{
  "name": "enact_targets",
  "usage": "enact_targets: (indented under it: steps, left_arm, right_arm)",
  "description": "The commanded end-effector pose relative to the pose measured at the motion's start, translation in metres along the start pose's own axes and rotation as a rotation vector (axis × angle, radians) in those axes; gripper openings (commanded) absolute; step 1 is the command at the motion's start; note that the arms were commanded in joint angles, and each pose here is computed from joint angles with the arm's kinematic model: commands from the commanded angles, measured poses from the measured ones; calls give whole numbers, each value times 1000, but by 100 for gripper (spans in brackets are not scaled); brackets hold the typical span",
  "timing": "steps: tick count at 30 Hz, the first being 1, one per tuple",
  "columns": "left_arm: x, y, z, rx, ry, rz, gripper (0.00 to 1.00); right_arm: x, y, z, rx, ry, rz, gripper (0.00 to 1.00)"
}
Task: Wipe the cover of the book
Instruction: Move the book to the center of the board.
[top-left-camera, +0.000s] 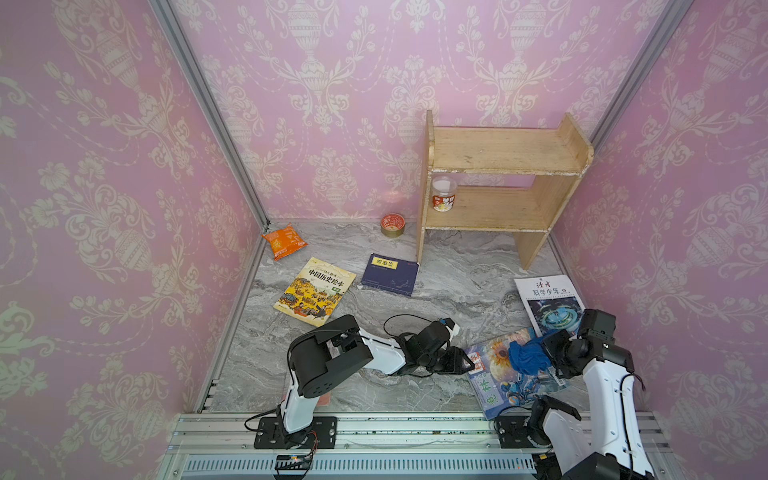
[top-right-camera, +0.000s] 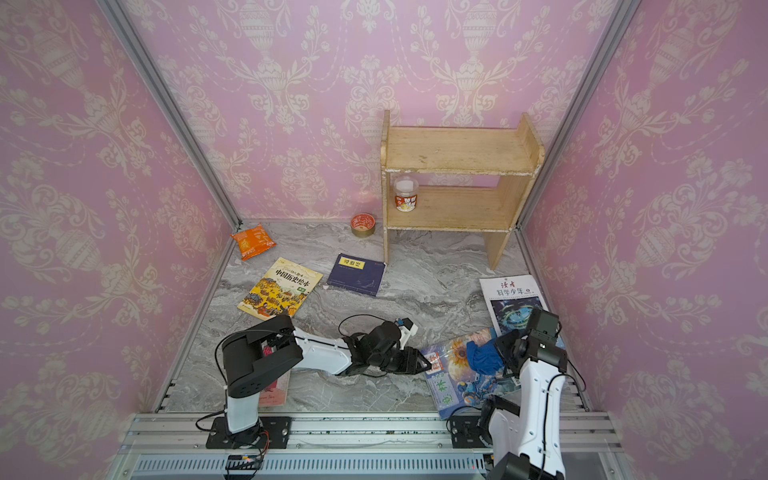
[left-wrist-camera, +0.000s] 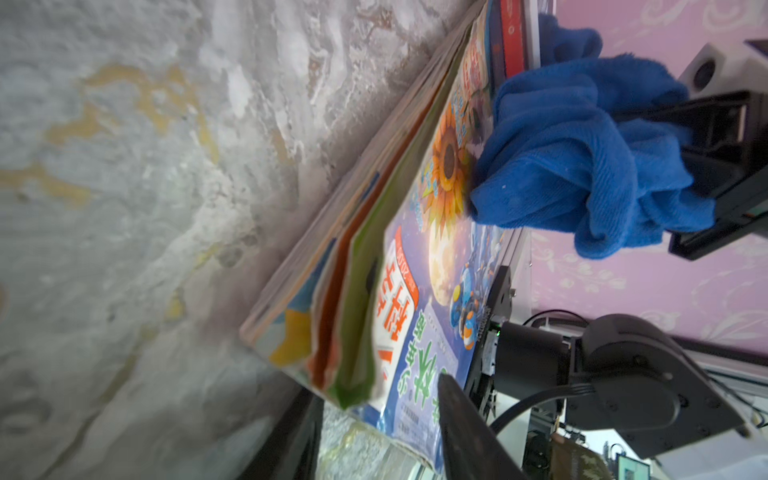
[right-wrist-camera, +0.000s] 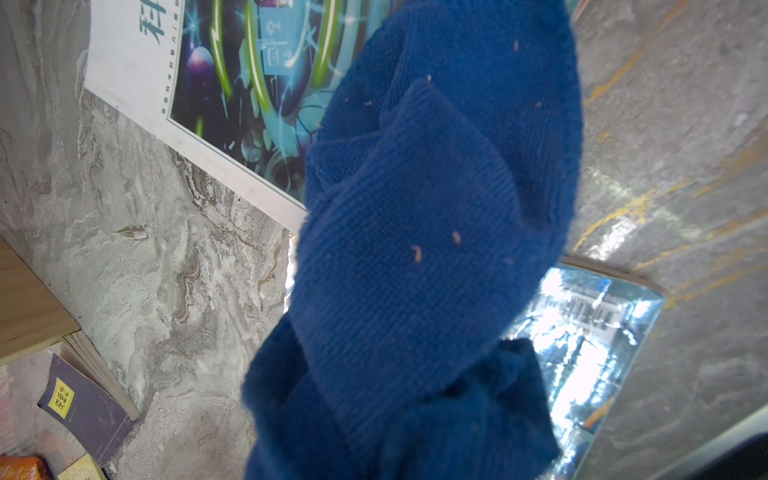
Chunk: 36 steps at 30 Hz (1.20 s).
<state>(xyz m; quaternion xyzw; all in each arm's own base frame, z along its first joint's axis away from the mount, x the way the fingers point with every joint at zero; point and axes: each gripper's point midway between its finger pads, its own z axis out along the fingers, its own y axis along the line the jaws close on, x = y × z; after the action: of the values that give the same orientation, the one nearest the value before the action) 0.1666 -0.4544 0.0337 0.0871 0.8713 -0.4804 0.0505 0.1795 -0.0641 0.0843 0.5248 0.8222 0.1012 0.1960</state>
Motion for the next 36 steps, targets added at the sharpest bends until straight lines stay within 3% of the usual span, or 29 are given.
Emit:
enact_targets:
  steps: [1,6,13,24,33,34,36]
  left_arm:
    - [-3,11,10,7,2,-55,31]
    - [-16,3,16,31,-22,-56,1]
    - [-32,1,7,54,-44,-63,0]
    - [-54,23,-40,-12,-55,-45,0]
    - [-55,95,-133,-399,-6,39,0]
    - [-57,100,-142,-424,-12,40,4]
    - [-63,102,-155,-453,-39,40,38]
  right_arm:
    - [3,4,2,-31,14,-28,0]
    - [4,8,2,-50,22,-39,0]
    - [5,9,2,-60,23,-49,0]
    - [6,14,0,-77,26,-66,0]
    - [9,34,-10,-56,-29,-213,0]
    - [11,41,-13,-51,-43,-253,0]
    - [14,54,-17,-33,-77,-336,0]
